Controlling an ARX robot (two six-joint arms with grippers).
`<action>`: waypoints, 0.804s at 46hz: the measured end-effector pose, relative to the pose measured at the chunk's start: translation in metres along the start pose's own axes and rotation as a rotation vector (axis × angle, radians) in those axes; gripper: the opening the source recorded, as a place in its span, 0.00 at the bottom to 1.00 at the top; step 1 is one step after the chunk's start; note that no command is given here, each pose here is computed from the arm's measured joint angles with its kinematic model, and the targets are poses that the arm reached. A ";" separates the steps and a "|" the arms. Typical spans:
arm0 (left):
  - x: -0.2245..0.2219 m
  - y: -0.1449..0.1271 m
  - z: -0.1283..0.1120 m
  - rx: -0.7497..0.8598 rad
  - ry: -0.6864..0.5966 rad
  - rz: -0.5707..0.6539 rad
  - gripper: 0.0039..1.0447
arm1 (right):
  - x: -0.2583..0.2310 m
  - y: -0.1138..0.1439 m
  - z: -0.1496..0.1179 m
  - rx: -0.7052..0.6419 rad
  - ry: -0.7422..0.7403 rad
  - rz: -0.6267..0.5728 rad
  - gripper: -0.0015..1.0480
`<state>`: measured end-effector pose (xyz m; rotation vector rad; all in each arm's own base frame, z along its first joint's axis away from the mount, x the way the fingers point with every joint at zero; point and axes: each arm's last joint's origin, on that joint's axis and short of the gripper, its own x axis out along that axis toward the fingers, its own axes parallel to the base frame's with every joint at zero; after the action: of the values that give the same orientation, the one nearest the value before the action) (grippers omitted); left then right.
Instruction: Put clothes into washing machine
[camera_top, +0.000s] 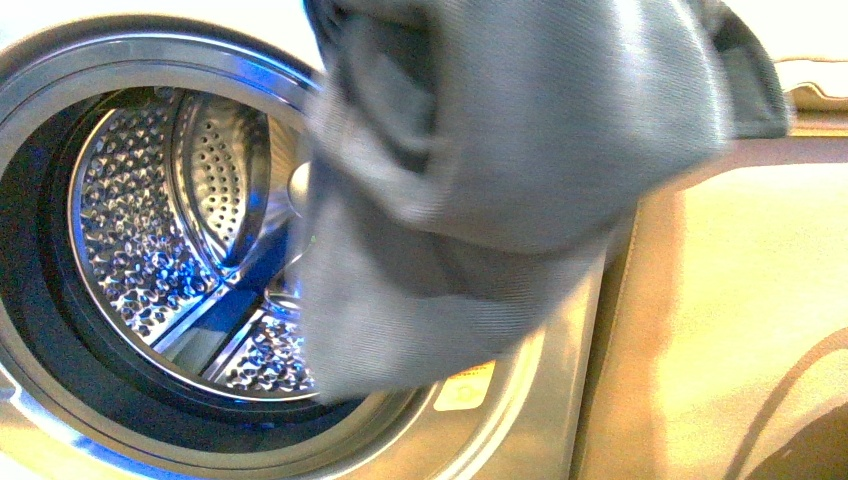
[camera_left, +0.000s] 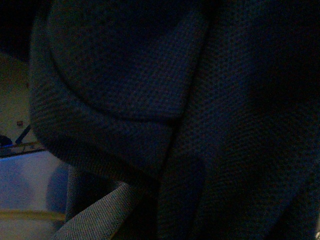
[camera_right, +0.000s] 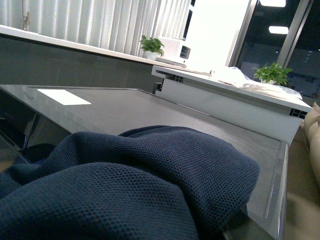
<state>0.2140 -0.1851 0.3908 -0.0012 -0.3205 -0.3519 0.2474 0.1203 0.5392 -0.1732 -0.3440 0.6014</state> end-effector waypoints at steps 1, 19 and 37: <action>-0.003 0.003 0.000 -0.003 -0.001 0.001 0.10 | 0.000 0.000 0.000 0.000 0.000 0.001 0.17; -0.027 0.043 -0.019 -0.009 0.022 0.028 0.08 | 0.000 0.000 0.000 -0.001 -0.002 0.009 0.65; -0.052 0.112 -0.052 -0.078 0.088 0.097 0.07 | 0.007 0.004 -0.011 -0.015 0.027 0.044 0.92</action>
<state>0.2222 -0.0657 0.3311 -0.0769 -0.2184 -0.2667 0.2545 0.1274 0.5297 -0.2031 -0.3194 0.6394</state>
